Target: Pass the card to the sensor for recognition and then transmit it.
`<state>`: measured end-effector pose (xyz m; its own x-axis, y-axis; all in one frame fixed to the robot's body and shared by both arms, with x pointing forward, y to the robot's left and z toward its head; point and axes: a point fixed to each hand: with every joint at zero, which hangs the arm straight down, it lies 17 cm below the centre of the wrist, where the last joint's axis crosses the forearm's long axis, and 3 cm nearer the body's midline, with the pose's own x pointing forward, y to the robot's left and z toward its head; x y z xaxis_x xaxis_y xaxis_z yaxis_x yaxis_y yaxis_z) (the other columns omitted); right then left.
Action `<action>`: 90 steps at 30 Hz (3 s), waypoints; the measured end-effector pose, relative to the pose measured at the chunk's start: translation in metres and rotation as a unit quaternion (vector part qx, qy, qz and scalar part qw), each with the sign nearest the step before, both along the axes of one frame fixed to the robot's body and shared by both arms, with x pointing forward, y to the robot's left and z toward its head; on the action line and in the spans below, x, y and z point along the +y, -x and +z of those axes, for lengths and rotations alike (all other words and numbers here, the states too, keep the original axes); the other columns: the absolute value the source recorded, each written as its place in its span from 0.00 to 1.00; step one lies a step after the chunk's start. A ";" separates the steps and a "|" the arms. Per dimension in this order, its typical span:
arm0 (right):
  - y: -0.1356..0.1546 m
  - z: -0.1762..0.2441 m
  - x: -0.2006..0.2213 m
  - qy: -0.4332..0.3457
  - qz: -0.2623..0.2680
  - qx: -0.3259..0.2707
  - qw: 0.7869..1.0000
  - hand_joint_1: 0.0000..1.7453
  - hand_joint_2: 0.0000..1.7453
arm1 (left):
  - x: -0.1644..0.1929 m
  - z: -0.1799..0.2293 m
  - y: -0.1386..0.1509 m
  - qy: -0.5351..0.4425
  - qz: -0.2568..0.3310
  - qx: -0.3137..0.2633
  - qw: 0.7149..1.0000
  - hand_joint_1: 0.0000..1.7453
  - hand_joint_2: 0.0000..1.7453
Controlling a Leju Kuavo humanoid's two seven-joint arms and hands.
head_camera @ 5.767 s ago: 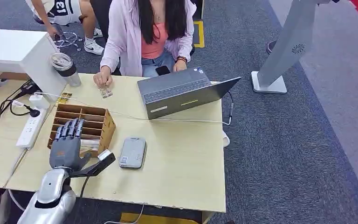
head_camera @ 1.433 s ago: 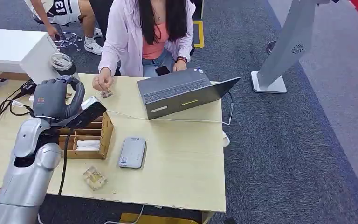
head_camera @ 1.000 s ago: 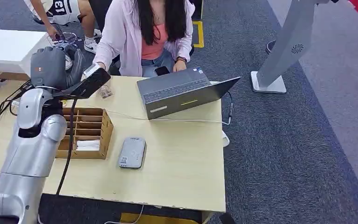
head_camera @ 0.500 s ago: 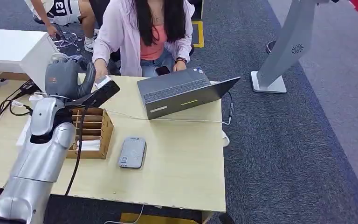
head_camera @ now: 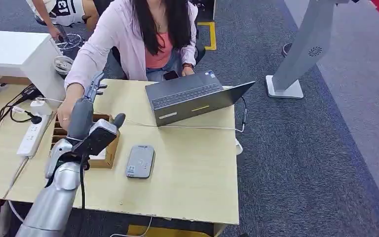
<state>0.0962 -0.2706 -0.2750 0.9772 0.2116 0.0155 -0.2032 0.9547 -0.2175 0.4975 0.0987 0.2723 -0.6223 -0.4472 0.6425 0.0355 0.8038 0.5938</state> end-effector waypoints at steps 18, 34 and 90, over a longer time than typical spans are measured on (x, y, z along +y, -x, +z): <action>0.015 -0.003 -0.014 0.008 -0.009 0.001 1.000 0.00 1.00 | 0.027 -0.096 0.100 0.106 -0.093 0.101 0.985 0.00 1.00; 0.019 -0.004 -0.017 0.009 -0.014 0.006 1.000 0.00 1.00 | 0.103 -0.149 0.120 -0.077 0.128 0.029 0.988 0.00 1.00; 0.000 0.000 -0.006 0.000 0.007 0.005 1.000 0.00 1.00 | 0.153 -0.159 0.037 -0.274 0.287 -0.006 0.918 0.00 1.00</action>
<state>0.0964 -0.2768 -0.2750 0.9744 0.2248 0.0047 -0.2185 0.9517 -0.2156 0.4604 0.2513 0.1135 -0.1896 -0.9573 0.2185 -0.3093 0.2694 0.9120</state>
